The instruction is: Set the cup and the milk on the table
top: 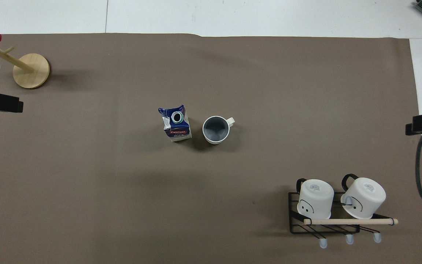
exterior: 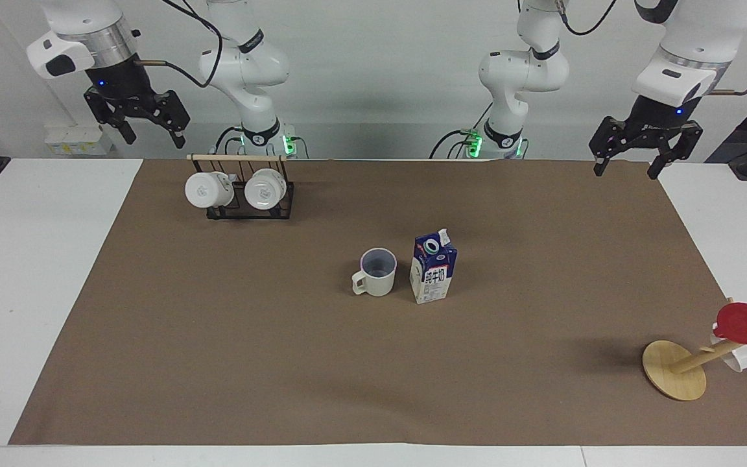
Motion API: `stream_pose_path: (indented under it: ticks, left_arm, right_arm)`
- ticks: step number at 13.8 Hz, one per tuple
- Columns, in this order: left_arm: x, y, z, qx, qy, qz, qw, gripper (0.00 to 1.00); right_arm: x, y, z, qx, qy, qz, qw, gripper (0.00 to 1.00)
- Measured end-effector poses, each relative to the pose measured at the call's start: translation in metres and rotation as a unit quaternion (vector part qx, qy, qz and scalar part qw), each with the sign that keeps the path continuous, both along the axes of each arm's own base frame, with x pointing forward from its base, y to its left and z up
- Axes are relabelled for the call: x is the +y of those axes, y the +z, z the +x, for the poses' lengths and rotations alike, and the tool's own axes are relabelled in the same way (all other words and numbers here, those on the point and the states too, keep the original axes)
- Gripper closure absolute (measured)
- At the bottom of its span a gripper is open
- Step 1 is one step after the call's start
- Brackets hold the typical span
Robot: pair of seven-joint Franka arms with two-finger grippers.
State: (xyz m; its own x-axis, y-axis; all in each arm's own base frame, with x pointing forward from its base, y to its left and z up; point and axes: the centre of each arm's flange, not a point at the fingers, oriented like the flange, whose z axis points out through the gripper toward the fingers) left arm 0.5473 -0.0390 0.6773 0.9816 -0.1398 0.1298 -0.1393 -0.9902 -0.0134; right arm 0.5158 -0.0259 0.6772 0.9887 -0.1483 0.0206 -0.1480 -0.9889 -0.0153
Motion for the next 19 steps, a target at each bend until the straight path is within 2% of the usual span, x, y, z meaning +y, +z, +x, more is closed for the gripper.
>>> stream_pose_path:
  ticks: [14,19]
  left_arm:
    - [0.007,0.001,0.003,0.023,0.008,0.000,1.000,0.00]
    - [0.012,-0.001,-0.005,0.040,0.011,0.000,0.999,0.00]
  right_arm:
    - [-0.001,0.000,0.000,0.000,-0.001,0.000,1.000,0.00]
    - [-0.001,0.000,0.000,0.000,-0.001,0.000,1.000,0.00]
